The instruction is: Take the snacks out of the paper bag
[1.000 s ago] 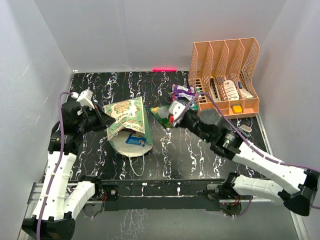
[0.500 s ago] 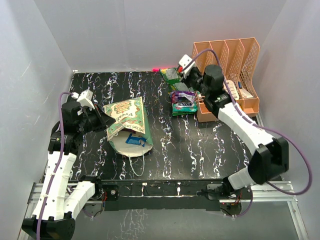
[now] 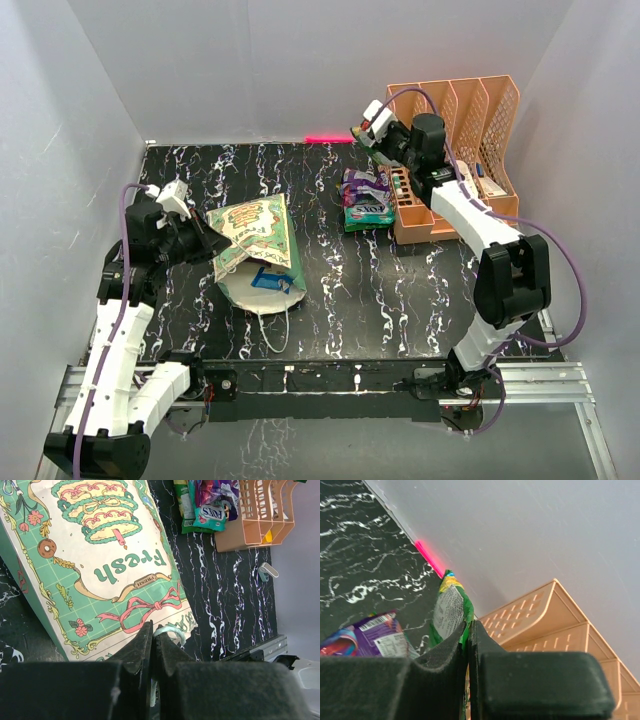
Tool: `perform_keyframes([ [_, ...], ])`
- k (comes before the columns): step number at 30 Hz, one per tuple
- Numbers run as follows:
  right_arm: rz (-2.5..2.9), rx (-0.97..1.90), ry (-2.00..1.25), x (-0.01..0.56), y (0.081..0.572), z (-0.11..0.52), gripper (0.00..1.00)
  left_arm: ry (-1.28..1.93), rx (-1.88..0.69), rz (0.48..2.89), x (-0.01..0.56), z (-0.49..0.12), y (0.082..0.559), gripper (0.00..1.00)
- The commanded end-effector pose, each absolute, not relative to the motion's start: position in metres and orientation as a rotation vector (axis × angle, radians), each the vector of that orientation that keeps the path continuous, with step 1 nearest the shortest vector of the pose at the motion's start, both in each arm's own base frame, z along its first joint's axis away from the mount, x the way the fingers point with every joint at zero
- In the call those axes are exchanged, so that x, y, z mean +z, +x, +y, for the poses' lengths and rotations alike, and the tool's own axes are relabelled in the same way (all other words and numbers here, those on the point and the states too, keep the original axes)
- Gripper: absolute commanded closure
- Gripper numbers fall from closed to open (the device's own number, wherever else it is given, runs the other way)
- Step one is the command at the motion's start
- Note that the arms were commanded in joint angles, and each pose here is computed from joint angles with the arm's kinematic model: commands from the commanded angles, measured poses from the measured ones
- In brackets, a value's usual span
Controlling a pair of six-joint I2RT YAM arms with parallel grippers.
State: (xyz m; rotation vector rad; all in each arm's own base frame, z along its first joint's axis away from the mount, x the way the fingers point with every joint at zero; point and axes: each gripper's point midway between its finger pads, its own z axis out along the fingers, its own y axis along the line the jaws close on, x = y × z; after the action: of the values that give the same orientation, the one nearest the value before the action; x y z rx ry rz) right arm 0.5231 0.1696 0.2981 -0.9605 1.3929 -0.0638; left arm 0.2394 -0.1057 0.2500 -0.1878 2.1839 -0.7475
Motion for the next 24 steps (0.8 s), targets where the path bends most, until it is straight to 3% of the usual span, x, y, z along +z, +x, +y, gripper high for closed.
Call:
perform_keyframes([
  [1, 1.262, -0.192, -0.983, 0.333, 0.518, 0.161, 0.93, -0.157, -0.760, 2.152, 0.265, -0.108, 0.240, 1.00],
  [15, 1.274, -0.330, -1.347, 0.203, 0.452, 0.180, 0.93, -0.161, -0.795, 2.145, 0.267, -0.112, 0.239, 1.00],
  [24, 1.358, -0.359, -1.466, 0.137, 0.449, 0.190, 0.93, -0.168, -0.815, 2.147, 0.267, -0.114, 0.236, 1.00],
])
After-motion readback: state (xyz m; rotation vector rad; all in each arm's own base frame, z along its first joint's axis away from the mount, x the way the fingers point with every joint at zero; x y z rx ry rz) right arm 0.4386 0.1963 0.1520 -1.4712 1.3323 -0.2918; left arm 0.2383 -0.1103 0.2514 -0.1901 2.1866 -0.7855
